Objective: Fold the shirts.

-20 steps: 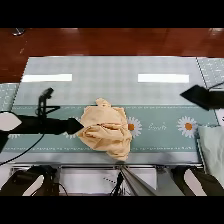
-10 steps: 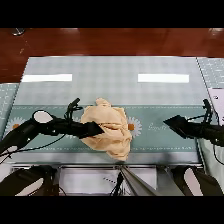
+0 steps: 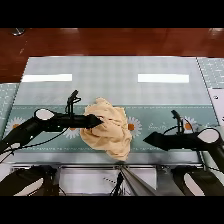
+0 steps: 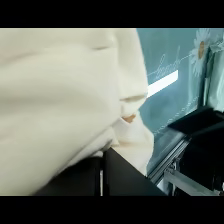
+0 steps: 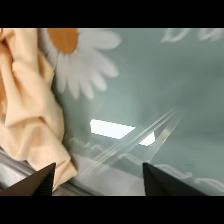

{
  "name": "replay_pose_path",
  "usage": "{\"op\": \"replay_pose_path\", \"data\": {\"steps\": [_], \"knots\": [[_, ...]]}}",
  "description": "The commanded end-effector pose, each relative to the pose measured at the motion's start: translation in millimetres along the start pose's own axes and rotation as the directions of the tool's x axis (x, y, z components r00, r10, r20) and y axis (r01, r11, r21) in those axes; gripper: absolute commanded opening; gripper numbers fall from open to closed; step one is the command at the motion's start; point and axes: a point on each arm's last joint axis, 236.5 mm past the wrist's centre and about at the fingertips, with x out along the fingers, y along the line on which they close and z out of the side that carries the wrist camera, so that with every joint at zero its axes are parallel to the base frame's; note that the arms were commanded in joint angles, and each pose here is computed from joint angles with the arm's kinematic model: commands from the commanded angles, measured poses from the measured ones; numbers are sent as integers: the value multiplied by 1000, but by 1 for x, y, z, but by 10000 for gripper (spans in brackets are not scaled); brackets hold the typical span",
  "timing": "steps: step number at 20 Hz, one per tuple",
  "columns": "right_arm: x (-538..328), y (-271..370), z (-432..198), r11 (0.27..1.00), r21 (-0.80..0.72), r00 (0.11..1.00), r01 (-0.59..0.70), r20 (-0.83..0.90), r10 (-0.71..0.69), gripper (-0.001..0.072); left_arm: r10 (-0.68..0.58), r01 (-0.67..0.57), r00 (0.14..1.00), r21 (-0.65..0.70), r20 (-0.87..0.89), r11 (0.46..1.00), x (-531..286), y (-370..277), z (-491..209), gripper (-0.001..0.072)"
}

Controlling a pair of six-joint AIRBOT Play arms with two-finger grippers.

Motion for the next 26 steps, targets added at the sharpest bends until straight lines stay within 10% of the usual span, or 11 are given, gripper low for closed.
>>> {"op": "replay_pose_path", "data": {"steps": [1, 9, 10, 11, 12, 19, 26], "knots": [[29, 28, -23, 999, -30, 998, -30, -58, 28, 619, -15, 14, 999, 39, 34, 999, -2, -11, 15, 18], [91, 64, -28, 992, -121, 988, -39, -154, 20, 604, -26, 23, 998, 55, 51, 998, -5, -19, 24, 18], [95, 67, -27, 990, -135, 986, -37, -167, 14, 458, -24, 21, 998, 49, 60, 999, -7, -17, 28, 18], [98, 71, -28, 987, -156, 983, -46, -185, 16, 137, -24, 21, 997, 41, 75, 999, -11, -15, 32, 19], [97, 80, -29, 977, -202, 980, -66, -197, 26, 28, -28, 25, 995, 32, 95, 999, -18, -15, 40, 18], [-102, 214, 139, 854, -517, 946, 55, 301, 122, 27, -329, 225, 769, 249, 549, 942, -200, -150, 177, 18], [-400, 373, 82, 572, -715, 608, 403, 676, 416, 27, -502, -147, 543, 665, 673, 733, -390, -348, 141, 17]]}}
